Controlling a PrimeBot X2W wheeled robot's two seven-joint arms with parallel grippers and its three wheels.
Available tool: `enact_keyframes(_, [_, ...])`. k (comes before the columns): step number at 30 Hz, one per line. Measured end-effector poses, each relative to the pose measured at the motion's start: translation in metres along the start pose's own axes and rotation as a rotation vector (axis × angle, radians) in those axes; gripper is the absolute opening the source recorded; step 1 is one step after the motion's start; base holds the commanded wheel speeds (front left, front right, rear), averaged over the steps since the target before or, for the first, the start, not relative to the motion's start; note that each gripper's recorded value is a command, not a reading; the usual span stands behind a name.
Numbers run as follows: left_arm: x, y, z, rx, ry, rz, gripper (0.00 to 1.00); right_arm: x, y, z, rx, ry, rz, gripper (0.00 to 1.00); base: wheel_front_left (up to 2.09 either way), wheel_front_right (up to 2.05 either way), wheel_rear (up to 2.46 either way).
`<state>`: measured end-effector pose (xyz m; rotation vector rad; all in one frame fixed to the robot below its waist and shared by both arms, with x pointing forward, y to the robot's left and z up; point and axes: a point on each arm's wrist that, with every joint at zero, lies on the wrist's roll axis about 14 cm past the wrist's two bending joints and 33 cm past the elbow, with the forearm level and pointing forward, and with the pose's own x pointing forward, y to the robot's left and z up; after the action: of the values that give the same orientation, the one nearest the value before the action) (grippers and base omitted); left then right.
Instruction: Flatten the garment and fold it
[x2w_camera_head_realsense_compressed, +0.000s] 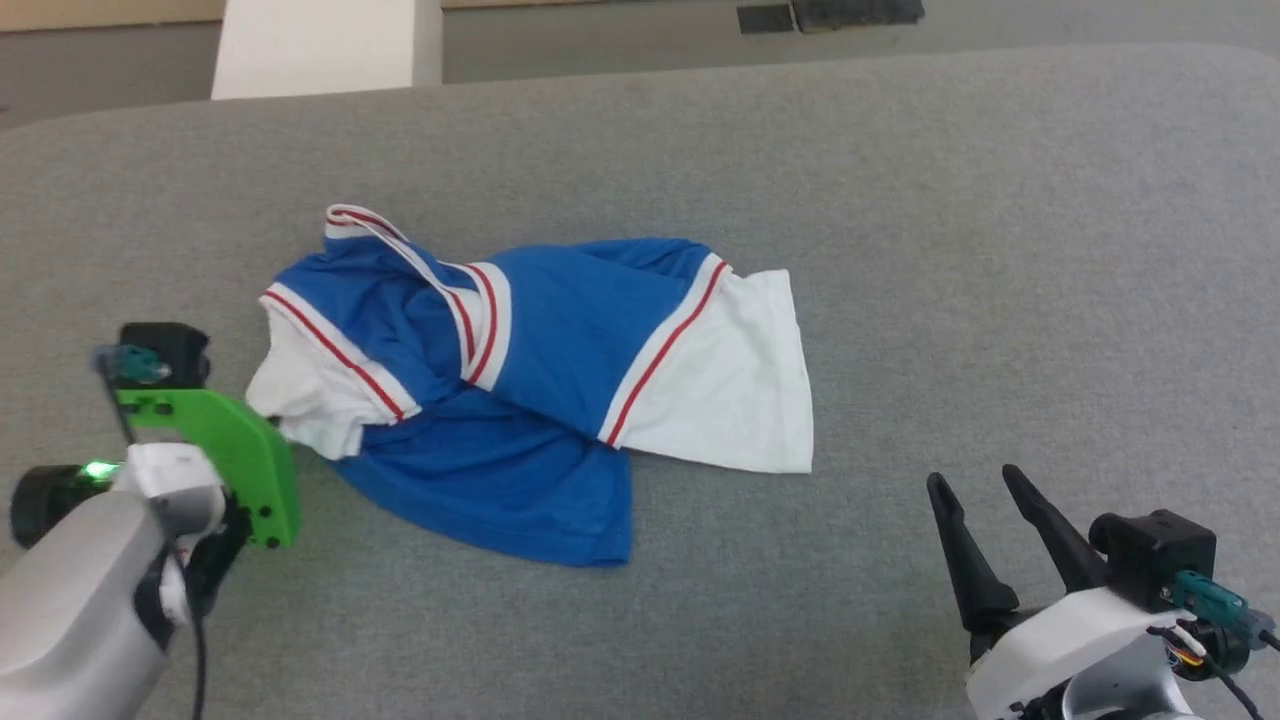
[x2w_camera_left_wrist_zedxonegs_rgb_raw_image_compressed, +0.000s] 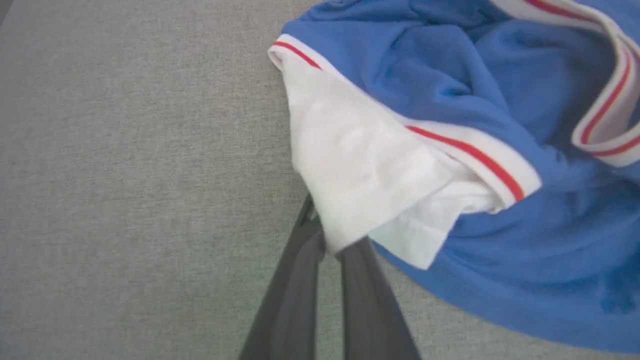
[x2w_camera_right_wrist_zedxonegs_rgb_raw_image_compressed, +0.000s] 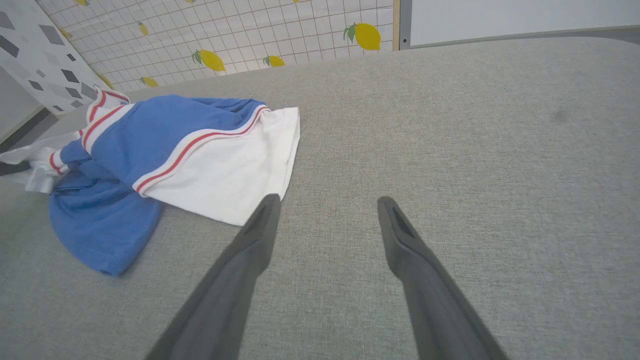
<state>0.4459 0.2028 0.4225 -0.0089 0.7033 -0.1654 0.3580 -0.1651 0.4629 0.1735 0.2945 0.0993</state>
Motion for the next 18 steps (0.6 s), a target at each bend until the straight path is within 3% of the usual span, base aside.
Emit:
enact_keyframes(5, [-0.033, 0.027, 0.004, -0.114, -0.094, 0.09, 0.0, -0.002, 0.008, 0.004, -0.003, -0.011, 0.024, 1.0, 0.0, 0.0, 0.0])
enact_keyframes(13, [-0.074, 0.064, -0.073, -0.383, -0.009, 0.229, 0.0, -0.007, 0.011, 0.01, -0.001, -0.028, 0.037, 1.0, 0.0, 0.0, 0.0])
enact_keyframes(18, [-0.088, 0.075, -0.105, -0.465, 0.028, 0.276, 0.0, -0.009, 0.008, 0.012, -0.003, -0.032, 0.027, 1.0, 0.0, 0.0, 0.0])
